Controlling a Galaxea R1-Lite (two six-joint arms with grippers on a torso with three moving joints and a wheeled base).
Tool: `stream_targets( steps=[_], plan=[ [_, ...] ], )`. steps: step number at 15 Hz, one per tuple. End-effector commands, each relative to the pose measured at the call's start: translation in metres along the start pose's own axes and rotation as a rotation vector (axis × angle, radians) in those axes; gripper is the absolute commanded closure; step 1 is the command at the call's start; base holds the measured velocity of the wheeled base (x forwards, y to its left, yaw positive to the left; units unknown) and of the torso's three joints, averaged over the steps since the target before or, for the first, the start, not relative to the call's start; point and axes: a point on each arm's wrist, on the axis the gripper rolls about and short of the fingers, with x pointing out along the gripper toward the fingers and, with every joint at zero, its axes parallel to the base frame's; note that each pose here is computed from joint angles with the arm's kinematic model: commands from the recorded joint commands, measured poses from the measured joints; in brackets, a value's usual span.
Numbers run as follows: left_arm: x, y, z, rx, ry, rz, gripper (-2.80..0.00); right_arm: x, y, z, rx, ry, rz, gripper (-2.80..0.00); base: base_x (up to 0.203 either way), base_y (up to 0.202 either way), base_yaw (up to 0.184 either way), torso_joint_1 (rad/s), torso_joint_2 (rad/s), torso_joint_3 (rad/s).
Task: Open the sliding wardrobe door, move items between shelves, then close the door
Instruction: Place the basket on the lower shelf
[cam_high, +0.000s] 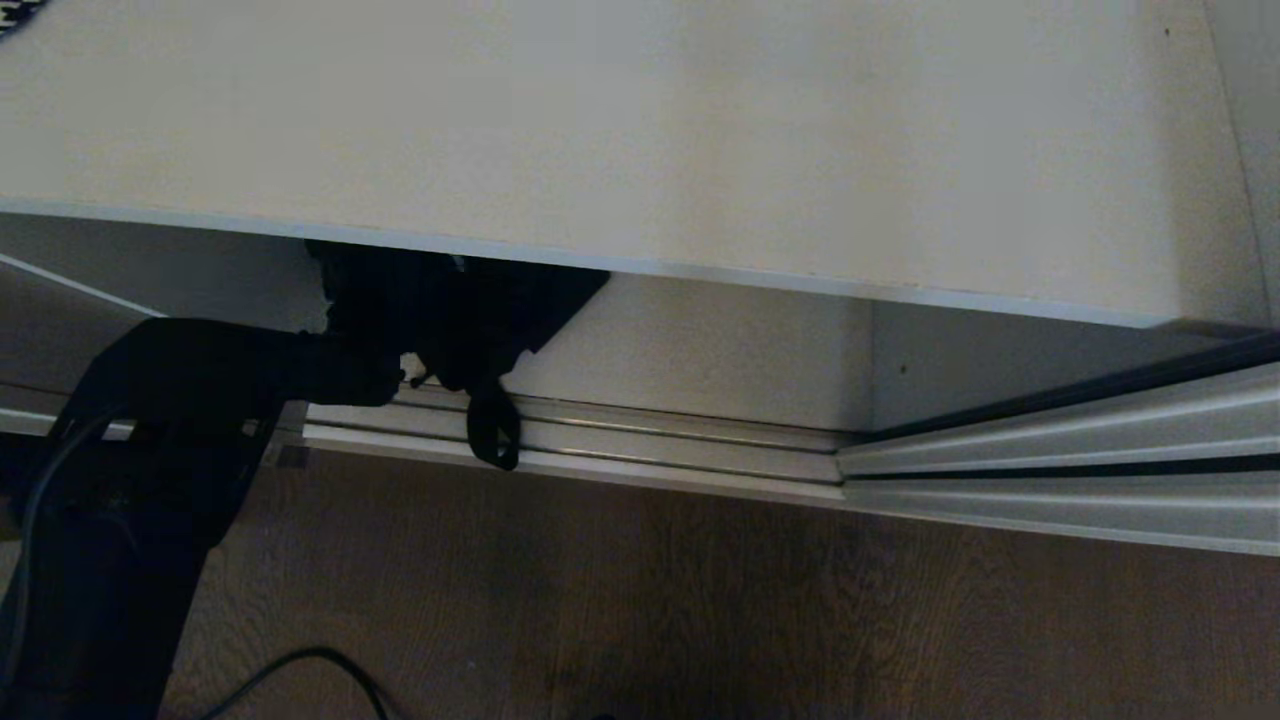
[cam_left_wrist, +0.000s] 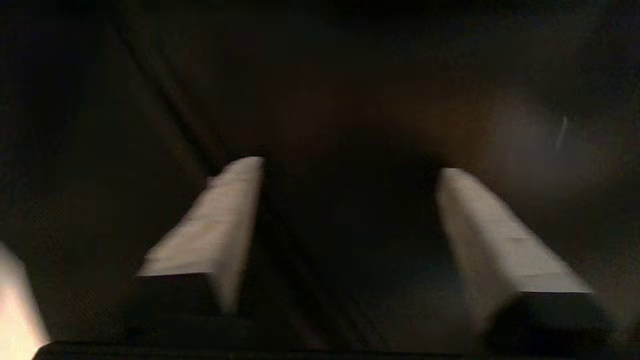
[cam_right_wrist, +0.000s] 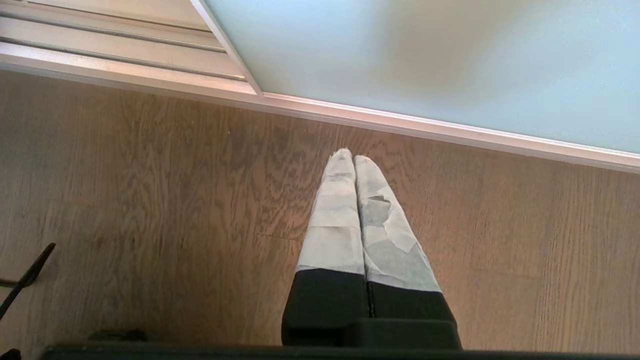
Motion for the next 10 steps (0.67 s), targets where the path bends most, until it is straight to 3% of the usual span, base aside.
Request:
stream_targets(
  steps=[1,3,6,8,10],
  plan=[
    [-0.003,-0.009,0.004,-0.055,0.117,0.009,0.0,0.0,0.0,0.0,0.0,-0.001,0.0,0.0,0.0,0.0,0.0,0.0,0.0,0.0],
    [-0.011,-0.012,0.015,-0.067,0.226,0.034,0.0,0.0,0.0,0.0,0.0,-0.002,0.001,0.0,0.0,0.0,0.0,0.0,0.0,0.0],
    [-0.03,-0.019,0.048,-0.122,0.309,0.053,0.0,0.0,0.0,0.0,0.0,-0.001,0.0,0.0,0.0,0.0,0.0,0.0,0.0,0.0],
    [-0.049,-0.026,0.053,-0.132,0.417,0.061,0.0,0.0,0.0,0.0,0.0,-0.001,0.0,0.0,0.0,0.0,0.0,0.0,0.0,0.0],
    [-0.061,-0.035,0.057,-0.122,0.466,0.059,0.0,0.0,0.0,0.0,0.0,-0.001,0.0,0.0,0.0,0.0,0.0,0.0,0.0,0.0]
  ],
)
